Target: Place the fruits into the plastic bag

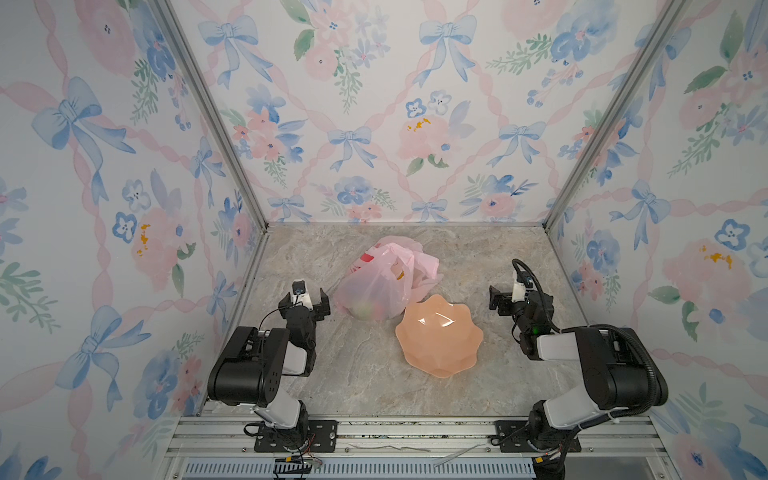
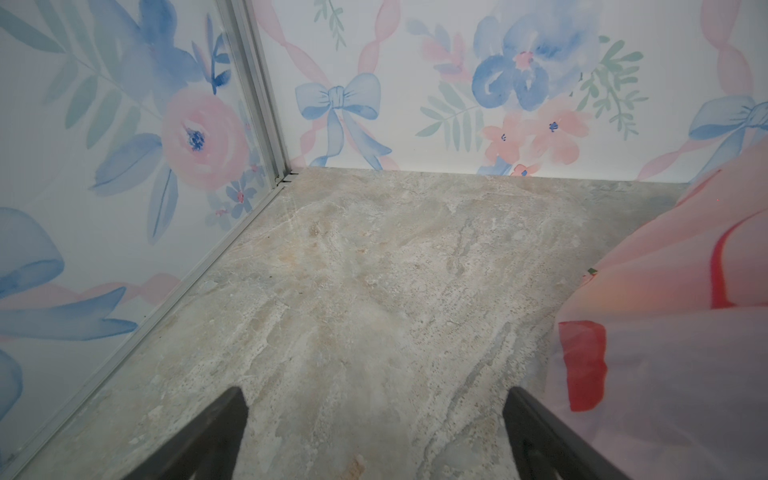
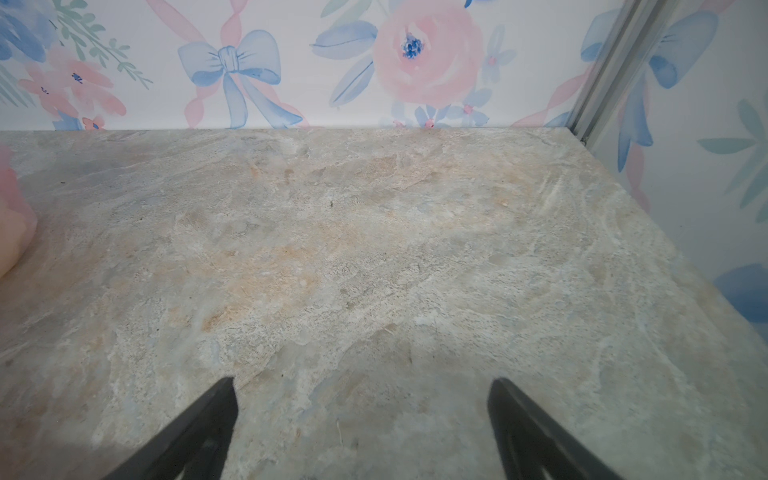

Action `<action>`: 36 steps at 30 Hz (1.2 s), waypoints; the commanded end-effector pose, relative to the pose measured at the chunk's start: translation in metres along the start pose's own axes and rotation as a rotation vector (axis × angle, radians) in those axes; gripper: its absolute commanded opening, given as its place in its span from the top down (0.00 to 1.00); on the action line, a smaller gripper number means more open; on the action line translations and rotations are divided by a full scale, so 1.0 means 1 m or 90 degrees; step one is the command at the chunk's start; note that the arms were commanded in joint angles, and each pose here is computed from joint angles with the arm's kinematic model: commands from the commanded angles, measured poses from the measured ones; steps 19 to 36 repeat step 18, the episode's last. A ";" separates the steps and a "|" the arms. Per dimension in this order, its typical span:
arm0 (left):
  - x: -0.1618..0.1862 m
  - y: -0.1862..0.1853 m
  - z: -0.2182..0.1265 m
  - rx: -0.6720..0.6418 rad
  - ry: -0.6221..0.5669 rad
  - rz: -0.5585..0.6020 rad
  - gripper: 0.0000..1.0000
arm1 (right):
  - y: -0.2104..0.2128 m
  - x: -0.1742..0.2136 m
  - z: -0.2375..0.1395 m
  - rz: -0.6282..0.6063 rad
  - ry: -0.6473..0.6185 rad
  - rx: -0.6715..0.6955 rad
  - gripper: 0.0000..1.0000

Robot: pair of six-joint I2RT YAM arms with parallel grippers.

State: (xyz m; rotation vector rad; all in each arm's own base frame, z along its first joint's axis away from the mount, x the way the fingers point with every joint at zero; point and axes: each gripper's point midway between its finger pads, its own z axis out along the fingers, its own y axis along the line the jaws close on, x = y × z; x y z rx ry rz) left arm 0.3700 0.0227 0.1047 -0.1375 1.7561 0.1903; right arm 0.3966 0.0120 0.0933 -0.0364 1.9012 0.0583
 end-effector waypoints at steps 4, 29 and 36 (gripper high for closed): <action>-0.007 -0.002 -0.001 0.006 -0.019 0.008 0.02 | 0.003 -0.005 0.001 -0.011 -0.005 -0.005 0.04; -0.008 -0.002 0.000 0.005 -0.020 0.010 0.02 | 0.003 -0.006 0.001 -0.012 -0.005 -0.004 0.04; -0.008 -0.002 0.000 0.005 -0.020 0.010 0.02 | 0.003 -0.006 0.001 -0.012 -0.005 -0.004 0.04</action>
